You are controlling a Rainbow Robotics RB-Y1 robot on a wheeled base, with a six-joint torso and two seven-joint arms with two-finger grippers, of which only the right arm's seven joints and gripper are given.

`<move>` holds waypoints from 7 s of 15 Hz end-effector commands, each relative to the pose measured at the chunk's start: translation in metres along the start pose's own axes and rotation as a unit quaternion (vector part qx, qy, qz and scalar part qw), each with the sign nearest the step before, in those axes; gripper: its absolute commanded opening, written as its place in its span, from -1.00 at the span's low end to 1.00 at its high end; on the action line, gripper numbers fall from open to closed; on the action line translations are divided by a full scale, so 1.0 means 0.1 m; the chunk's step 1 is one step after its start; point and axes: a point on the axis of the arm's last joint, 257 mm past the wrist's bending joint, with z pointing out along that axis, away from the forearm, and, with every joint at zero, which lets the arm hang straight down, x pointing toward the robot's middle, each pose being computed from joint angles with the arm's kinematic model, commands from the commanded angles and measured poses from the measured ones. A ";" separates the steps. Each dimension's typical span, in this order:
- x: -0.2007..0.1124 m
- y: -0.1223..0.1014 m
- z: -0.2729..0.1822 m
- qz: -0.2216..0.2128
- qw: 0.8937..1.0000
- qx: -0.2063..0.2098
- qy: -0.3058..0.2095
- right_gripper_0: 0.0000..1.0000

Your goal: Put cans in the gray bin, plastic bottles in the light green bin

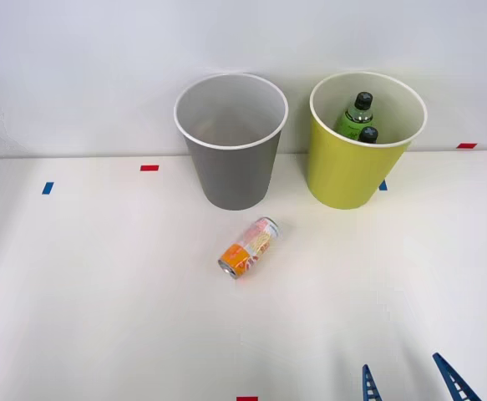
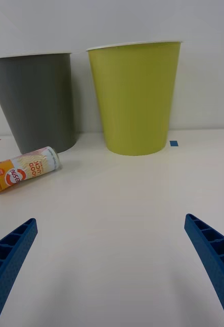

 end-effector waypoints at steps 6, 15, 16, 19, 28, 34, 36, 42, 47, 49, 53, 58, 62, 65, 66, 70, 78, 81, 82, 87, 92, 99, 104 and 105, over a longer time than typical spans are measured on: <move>0.00 0.00 0.00 0.000 1.000 0.000 0.000 1.00; 0.00 0.00 0.00 0.000 1.000 0.000 0.000 1.00; 0.00 0.00 0.00 0.000 1.000 0.000 0.000 1.00; 0.00 0.00 0.00 0.000 1.000 0.000 0.000 1.00; 0.00 0.00 0.00 0.000 1.000 0.000 0.000 1.00; 0.00 0.00 0.00 0.000 1.000 0.000 0.000 1.00; 0.00 0.00 0.00 0.000 1.000 0.000 0.000 1.00; 0.00 0.00 0.00 0.000 1.000 0.000 0.000 1.00; 0.00 0.00 0.00 0.000 1.000 0.000 0.000 1.00; 0.00 0.00 0.00 0.000 1.000 0.000 0.000 1.00; 0.22 -0.04 -0.04 0.001 1.000 0.006 0.027 1.00; -0.17 -0.04 0.07 0.064 0.997 0.010 -0.029 1.00; -0.26 -0.12 0.47 0.053 0.998 -0.016 -0.015 1.00; -0.26 -0.28 0.68 0.010 1.000 -0.026 -0.004 1.00; -0.27 -0.30 0.73 0.006 1.000 -0.027 -0.002 1.00; -0.40 -0.15 1.08 0.036 0.997 -0.046 0.049 1.00; -0.37 0.03 1.54 0.005 0.985 -0.110 0.135 1.00; -0.35 0.14 1.58 -0.016 0.975 -0.133 0.178 1.00; -0.34 0.19 1.59 -0.019 0.969 -0.138 0.202 1.00; -0.55 0.26 1.54 0.009 0.945 -0.041 0.325 1.00; -0.48 0.36 1.67 0.076 0.925 0.034 0.370 1.00; -0.42 0.80 1.65 0.248 0.872 0.053 0.418 1.00; -0.37 0.88 1.89 0.265 0.846 0.048 0.461 1.00; -0.34 0.90 1.89 0.273 0.836 0.051 0.473 1.00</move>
